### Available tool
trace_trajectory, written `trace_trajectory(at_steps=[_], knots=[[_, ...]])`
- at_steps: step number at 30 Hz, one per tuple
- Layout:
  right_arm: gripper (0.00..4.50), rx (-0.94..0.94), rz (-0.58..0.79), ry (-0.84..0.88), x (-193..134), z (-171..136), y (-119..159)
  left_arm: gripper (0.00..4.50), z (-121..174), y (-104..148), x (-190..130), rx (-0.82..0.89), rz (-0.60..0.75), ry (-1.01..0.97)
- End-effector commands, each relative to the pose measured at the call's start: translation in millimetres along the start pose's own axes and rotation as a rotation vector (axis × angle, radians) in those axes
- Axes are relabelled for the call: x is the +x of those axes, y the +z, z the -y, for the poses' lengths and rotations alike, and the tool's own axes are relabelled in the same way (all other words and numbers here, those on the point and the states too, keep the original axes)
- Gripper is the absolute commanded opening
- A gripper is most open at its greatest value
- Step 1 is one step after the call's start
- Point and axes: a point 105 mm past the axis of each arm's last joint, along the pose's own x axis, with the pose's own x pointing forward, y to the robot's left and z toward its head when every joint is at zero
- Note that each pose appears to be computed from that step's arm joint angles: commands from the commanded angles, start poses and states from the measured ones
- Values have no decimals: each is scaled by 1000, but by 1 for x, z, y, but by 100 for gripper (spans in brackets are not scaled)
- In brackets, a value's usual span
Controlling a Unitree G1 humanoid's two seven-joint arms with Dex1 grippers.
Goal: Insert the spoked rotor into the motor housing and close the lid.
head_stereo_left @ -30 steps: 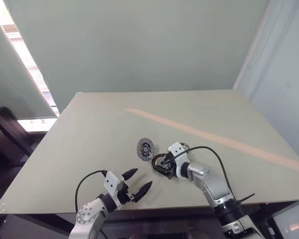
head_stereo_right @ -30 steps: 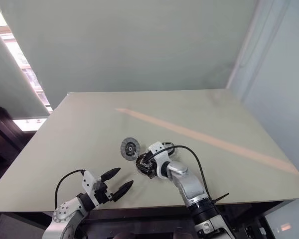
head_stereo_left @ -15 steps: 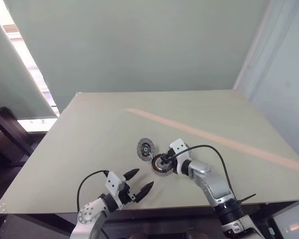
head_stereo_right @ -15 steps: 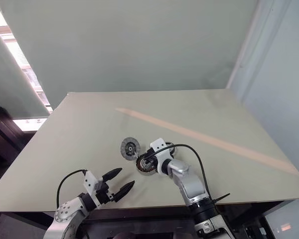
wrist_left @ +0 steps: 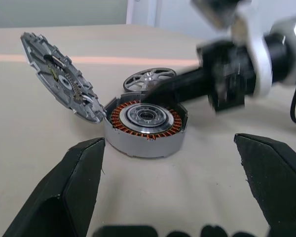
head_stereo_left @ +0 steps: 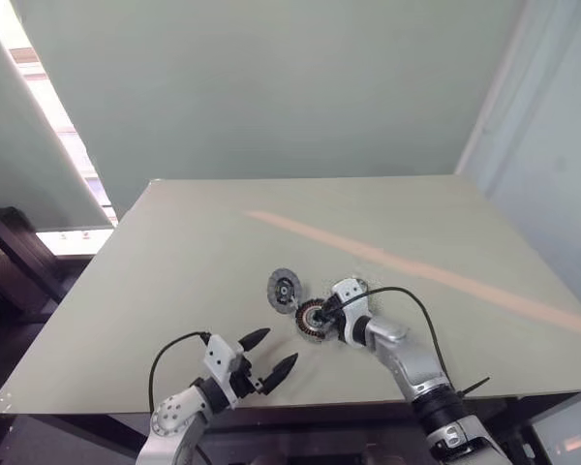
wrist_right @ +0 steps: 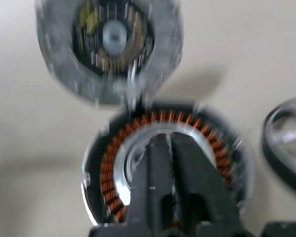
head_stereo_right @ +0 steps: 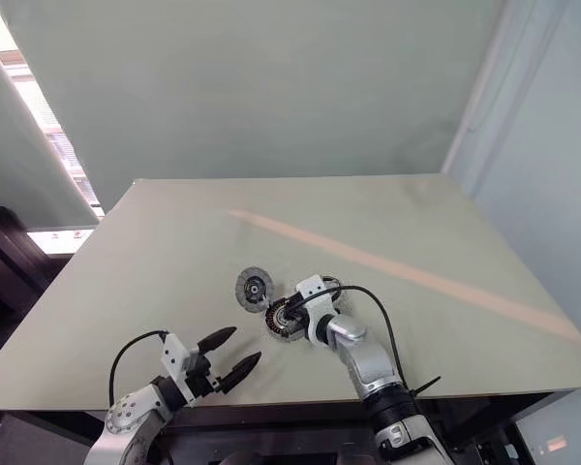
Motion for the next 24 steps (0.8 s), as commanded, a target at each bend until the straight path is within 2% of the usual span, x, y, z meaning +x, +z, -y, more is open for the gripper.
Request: trace_trajectory(at_steps=[1,7,12,15,24], knots=[[132,66,165,10,-11,1,48,450,0,12,3,38,38,-6],[341,367,266,-83,-33,28,75,450,0,12,4,37,39,-16],[341,613,289,-225,-52,67,75,450,0,12,6,36,38,-25],[341,684,278,-262,-56,77,69,450,0,12,7,36,38,-28],[341,950,134,-318,-50,88,21,450,-2,13,11,43,42,-39]])
